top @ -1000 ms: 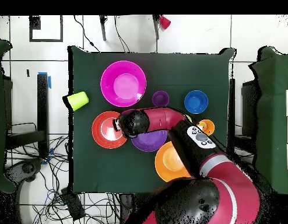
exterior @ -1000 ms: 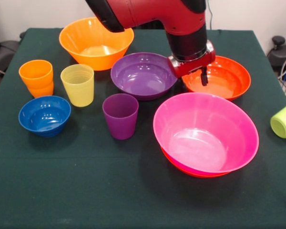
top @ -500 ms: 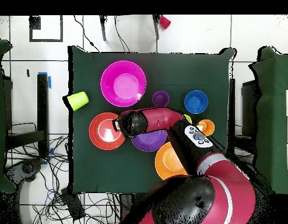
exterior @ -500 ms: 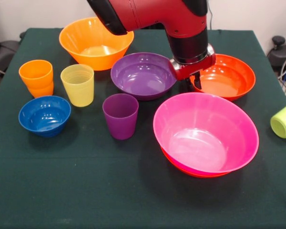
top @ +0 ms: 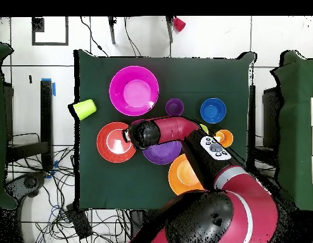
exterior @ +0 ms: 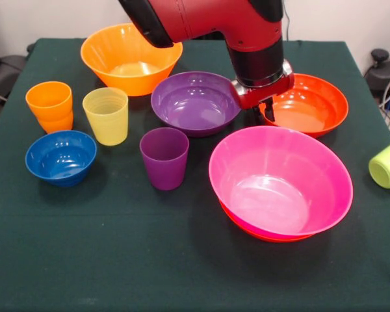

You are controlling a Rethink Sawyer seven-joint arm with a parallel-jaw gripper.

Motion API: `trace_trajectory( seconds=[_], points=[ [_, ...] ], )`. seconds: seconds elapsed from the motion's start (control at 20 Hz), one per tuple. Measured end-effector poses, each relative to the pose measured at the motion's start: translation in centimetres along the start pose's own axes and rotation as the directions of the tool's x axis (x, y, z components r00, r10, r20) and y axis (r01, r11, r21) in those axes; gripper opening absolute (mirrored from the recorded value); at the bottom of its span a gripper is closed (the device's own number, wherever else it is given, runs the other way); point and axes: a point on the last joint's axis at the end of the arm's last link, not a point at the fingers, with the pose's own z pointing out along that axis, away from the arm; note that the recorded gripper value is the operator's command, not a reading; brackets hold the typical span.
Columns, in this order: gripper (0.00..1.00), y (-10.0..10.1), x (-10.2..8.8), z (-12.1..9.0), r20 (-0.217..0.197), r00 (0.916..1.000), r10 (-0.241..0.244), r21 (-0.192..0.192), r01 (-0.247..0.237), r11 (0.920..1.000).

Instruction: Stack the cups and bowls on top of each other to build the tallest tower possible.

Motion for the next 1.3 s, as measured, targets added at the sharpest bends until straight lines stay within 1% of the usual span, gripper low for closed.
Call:
trace_trajectory(
  seconds=[0.3,0.4,0.5,0.7,0.95,1.1,1.2,1.3],
  points=[
    [0.00,0.0,-0.1,-0.2,0.003,1.0000,-0.001,0.002,0.001,1.0000],
    [0.00,-0.3,-0.2,-0.8,0.010,1.0000,-0.003,0.009,0.003,1.0000],
    [0.00,-0.5,-0.3,-1.8,0.018,0.9998,-0.005,0.017,0.005,0.9998],
    [0.00,-1.1,-0.6,-4.8,0.046,0.9990,-0.002,0.035,0.000,0.9994],
    [0.00,-2.2,-1.2,-8.0,0.069,0.9973,0.024,0.048,-0.027,0.9985],
    [0.00,-2.9,-1.6,-10.1,0.073,0.9963,0.046,0.053,-0.050,0.9973],
    [0.00,-3.1,-1.9,-11.1,0.071,0.9959,0.056,0.053,-0.060,0.9968],
    [0.00,-3.1,-2.2,-12.4,0.063,0.9958,0.066,0.052,-0.070,0.9962]
  ],
)
